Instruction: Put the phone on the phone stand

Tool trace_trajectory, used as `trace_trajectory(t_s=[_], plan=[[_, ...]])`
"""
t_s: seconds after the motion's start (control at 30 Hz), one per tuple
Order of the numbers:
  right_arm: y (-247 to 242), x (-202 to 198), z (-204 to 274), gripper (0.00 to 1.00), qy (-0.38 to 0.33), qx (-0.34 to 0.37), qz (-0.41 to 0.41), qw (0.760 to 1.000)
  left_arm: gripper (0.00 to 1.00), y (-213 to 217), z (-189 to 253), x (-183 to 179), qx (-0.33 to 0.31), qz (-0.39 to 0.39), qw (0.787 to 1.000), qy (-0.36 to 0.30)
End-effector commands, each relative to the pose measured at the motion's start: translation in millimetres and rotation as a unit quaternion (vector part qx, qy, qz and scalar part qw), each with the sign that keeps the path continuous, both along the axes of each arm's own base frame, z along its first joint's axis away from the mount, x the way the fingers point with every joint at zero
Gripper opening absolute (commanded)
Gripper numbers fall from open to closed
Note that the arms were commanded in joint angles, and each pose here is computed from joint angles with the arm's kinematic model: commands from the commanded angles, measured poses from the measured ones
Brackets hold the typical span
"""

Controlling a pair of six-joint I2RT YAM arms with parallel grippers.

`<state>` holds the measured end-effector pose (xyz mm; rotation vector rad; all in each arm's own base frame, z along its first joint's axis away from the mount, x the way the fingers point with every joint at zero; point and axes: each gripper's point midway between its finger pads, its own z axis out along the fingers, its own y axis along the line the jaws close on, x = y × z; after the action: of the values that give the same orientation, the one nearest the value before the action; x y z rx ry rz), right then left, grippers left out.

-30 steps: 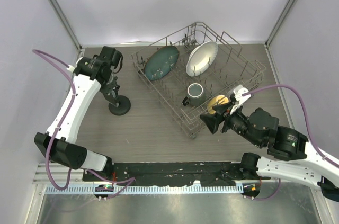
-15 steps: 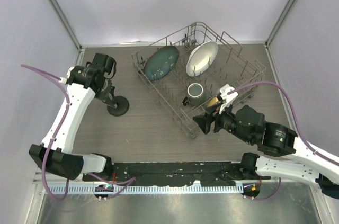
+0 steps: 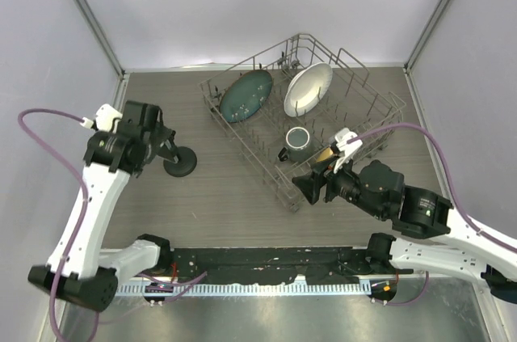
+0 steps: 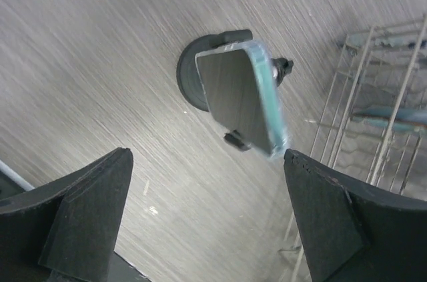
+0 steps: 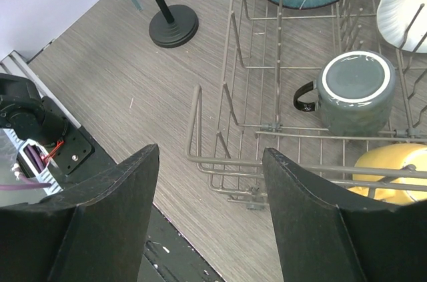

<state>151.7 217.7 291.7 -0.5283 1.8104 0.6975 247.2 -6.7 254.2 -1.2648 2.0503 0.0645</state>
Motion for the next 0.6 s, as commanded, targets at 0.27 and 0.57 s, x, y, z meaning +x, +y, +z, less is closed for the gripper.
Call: trace_trajectory(t_s=[0.27,0.57], plan=[[77,-7,41,0.65,-0.055,0.035,0.112,0.992,1.0,-42,66,-28,0.07,-0.331,0.906,-0.253],[202,4,44,0.3,-0.05,0.08,0.15,0.984,1.0,-44,135,-77,0.123,-0.39,0.838,-0.362]])
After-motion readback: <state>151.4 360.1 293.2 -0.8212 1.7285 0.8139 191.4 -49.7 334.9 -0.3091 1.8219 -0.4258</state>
